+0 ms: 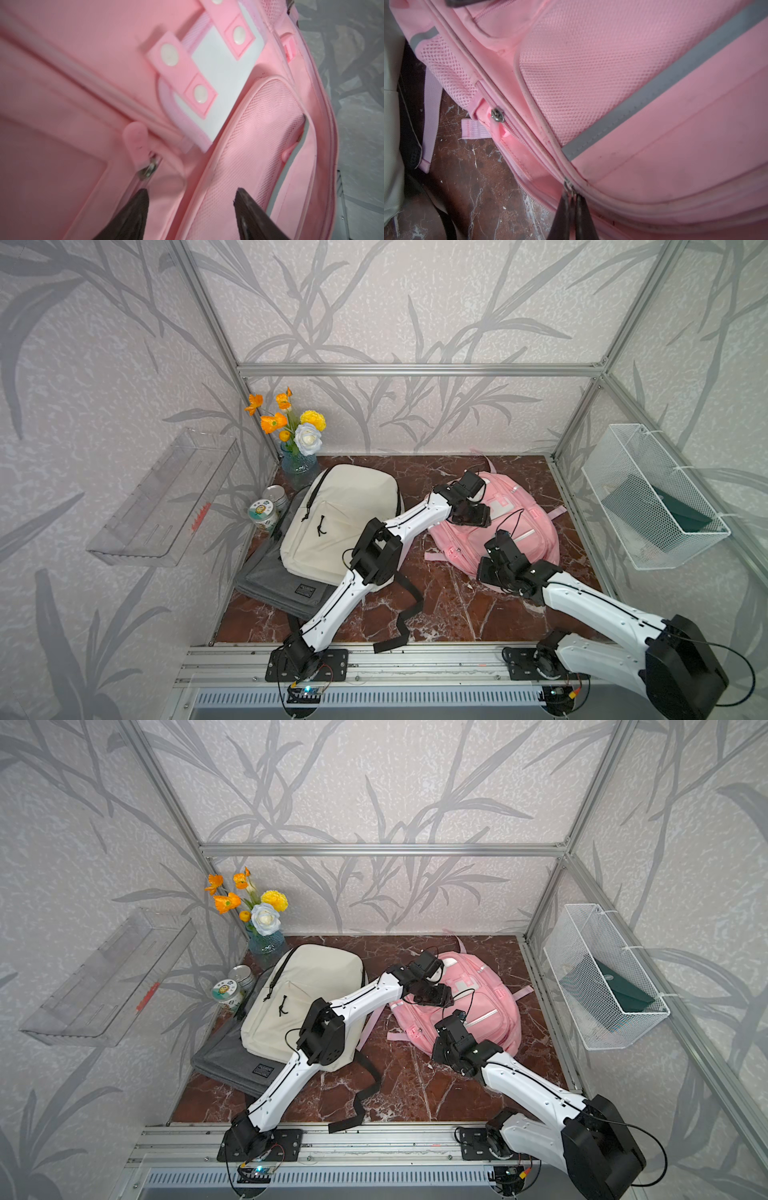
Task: Zip up the backpack
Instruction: Adjust the backpack at the center of the board.
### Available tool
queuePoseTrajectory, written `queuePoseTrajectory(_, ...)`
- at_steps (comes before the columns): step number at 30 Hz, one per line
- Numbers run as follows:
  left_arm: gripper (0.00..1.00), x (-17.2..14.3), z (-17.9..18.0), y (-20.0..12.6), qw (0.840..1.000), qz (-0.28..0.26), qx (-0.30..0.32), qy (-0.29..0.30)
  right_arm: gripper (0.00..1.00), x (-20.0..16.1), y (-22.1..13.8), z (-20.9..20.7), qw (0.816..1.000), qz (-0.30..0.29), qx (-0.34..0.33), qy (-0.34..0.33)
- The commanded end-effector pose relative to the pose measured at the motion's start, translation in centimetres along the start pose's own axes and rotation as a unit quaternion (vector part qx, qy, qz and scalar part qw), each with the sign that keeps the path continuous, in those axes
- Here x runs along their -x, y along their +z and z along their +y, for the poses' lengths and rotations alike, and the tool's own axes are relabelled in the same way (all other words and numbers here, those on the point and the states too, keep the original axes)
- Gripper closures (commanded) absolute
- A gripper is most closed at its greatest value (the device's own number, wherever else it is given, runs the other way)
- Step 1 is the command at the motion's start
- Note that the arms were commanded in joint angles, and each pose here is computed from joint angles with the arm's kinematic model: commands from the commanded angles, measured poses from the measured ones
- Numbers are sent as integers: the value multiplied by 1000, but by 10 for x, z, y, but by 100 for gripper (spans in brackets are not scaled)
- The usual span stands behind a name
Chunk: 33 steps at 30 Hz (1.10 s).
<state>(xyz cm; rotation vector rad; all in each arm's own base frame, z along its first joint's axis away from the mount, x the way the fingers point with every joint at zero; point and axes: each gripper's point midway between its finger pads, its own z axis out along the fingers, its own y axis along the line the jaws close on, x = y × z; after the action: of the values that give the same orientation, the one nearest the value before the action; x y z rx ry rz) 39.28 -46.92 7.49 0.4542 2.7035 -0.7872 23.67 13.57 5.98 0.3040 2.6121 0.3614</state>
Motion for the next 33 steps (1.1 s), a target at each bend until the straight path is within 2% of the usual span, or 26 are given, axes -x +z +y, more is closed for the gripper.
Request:
queuePoseTrajectory(1,30,-5,37,-59,997,-39,50,-51,100,13,-2,18,1000,-15,24,-7)
queuePoseTrajectory(3,30,-12,39,-82,994,-64,25,-85,100,12,0,22,999,-15,28,-12)
queuePoseTrajectory(6,30,-22,34,-96,990,-74,-11,-117,100,8,2,27,999,-16,34,-22)
queuePoseTrajectory(12,36,-37,21,-82,980,-79,-69,-172,100,4,2,41,998,-23,47,-32)
queuePoseTrajectory(17,40,-46,7,-73,976,-71,-99,-182,100,3,1,52,997,-30,62,-31)
queuePoseTrajectory(22,41,-58,8,-57,976,-58,-97,-188,100,4,2,57,997,-31,64,-36)
queuePoseTrajectory(27,45,-72,23,-36,976,-36,-71,-202,100,4,2,61,996,-34,67,-39)
queuePoseTrajectory(33,43,-82,31,-36,977,-32,-52,-205,100,6,1,56,997,-40,57,-40)
